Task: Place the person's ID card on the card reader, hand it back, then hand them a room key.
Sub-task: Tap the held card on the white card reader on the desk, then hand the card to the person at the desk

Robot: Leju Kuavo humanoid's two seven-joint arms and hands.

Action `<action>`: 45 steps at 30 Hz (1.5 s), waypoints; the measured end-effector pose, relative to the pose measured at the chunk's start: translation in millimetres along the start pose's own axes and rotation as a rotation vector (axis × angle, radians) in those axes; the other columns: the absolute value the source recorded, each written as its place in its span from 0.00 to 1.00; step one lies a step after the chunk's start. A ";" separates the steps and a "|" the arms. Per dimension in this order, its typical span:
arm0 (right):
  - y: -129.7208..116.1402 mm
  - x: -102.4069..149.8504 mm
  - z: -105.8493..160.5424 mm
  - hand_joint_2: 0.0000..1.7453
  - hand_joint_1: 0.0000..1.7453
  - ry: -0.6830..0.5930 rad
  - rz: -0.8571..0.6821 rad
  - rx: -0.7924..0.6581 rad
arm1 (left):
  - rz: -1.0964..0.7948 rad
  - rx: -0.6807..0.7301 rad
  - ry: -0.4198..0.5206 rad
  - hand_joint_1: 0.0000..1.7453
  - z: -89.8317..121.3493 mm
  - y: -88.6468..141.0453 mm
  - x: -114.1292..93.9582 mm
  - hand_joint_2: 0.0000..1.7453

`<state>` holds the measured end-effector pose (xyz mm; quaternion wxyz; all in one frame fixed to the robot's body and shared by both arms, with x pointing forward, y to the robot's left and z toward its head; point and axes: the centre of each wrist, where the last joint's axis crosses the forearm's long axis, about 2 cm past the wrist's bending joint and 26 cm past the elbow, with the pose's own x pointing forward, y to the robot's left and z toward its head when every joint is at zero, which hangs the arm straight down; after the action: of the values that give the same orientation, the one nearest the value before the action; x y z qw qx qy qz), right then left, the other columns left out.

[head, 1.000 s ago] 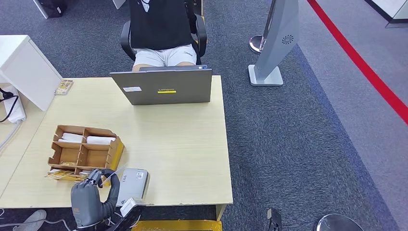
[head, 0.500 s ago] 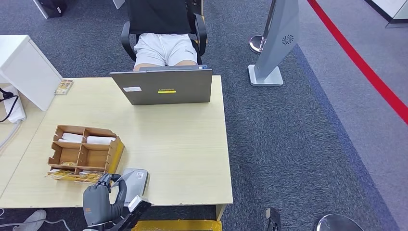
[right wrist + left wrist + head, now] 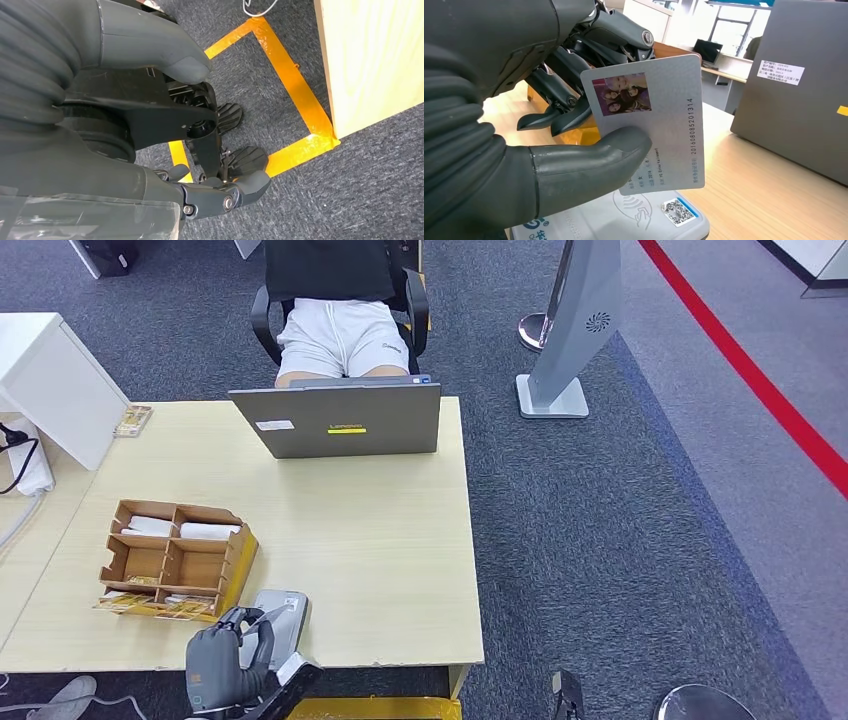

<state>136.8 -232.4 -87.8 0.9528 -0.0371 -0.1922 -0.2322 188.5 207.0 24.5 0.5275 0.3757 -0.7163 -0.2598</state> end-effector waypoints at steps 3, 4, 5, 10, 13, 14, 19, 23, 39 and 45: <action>-0.3 0.1 -0.1 1.00 0.00 0.000 0.000 0.002 | -0.003 -0.001 -0.004 1.00 0.1 -0.3 0.0 1.00; -0.5 0.1 -0.1 1.00 0.00 0.000 0.000 0.002 | -0.005 -0.001 -0.003 1.00 0.2 -0.1 -0.5 1.00; -0.6 0.1 -0.2 1.00 0.00 0.000 0.001 0.002 | -0.009 0.000 0.001 1.00 0.3 0.4 -1.5 1.00; -2.0 0.5 -0.5 1.00 0.00 -0.001 0.007 0.001 | -0.034 0.008 0.029 1.00 1.5 4.2 -10.1 1.00; -2.9 0.9 -0.8 1.00 0.00 0.001 0.010 0.002 | -0.051 0.012 0.050 1.00 2.5 6.6 -15.4 1.00; -3.1 1.0 -0.9 1.00 0.00 0.001 0.011 0.003 | -0.055 0.012 0.056 1.00 2.9 7.2 -17.0 1.00; -4.7 1.7 -1.4 1.00 0.00 0.000 0.016 0.004 | -0.066 0.014 0.079 1.00 5.1 8.9 -22.7 1.00; -5.8 2.3 -1.7 1.00 0.00 -0.001 0.017 0.004 | -0.068 0.012 0.086 1.00 6.2 8.7 -24.7 1.00; -4.4 6.7 -2.2 1.00 0.00 -0.004 0.036 0.010 | -0.037 0.009 0.023 1.00 -5.3 1.0 -23.8 1.00; -2.2 10.7 -2.4 1.00 0.00 -0.008 0.056 0.016 | -0.020 0.127 -0.150 1.00 -34.2 16.6 -5.1 1.00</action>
<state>145.4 -239.3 -86.0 0.9584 -0.0356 -0.1968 -0.2037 217.5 221.7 45.0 0.4450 0.3951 -0.7650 -0.2464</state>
